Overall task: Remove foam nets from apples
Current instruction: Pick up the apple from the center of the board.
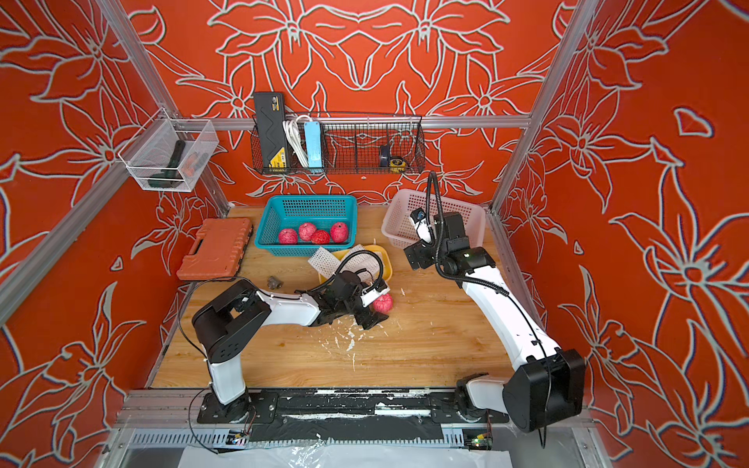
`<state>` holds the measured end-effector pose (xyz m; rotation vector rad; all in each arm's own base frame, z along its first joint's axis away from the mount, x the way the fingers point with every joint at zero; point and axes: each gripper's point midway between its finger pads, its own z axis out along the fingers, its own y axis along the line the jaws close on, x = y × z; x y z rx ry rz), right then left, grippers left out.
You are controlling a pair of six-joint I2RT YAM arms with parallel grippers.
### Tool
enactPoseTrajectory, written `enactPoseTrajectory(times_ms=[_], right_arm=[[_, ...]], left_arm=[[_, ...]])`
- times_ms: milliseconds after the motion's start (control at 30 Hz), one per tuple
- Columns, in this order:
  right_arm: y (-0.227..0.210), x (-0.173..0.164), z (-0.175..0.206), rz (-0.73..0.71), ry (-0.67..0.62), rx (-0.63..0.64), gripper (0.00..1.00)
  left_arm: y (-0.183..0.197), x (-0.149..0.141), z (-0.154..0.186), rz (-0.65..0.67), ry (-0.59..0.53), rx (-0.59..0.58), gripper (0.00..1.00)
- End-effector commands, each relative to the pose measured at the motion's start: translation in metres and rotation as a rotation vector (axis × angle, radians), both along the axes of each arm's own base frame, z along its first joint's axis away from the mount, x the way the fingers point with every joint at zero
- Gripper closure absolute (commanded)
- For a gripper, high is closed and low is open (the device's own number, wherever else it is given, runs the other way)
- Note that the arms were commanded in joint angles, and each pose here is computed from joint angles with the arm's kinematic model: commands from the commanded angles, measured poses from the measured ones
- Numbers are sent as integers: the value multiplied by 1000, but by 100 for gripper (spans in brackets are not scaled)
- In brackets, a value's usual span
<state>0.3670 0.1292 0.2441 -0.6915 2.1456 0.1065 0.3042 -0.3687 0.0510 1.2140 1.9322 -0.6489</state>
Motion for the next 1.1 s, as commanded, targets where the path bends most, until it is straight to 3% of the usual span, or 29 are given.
enactPoseTrajectory(times_ms=[0, 367, 500, 600, 800, 933, 1067], right_arm=[[4, 4, 5, 23, -22, 23, 5], [2, 0, 5, 16, -29, 30, 5], [0, -3, 10, 1, -36, 37, 6], [-7, -6, 16, -27, -50, 30, 6], [-25, -10, 20, -117, -36, 66, 6], [-21, -17, 25, -114, -32, 121, 7], [-13, -27, 14, -81, 11, 162, 10]], left_arm=[[-16, 8, 7, 4, -20, -37, 10], [-24, 7, 3, -13, -4, -7, 37], [-22, 0, 13, -21, 10, -11, 42], [-19, -12, 36, -30, 15, -30, 46], [-8, -28, 115, -28, 4, -147, 54], [17, -1, 166, 72, -36, -203, 54], [67, 69, 203, 287, -105, -220, 54]])
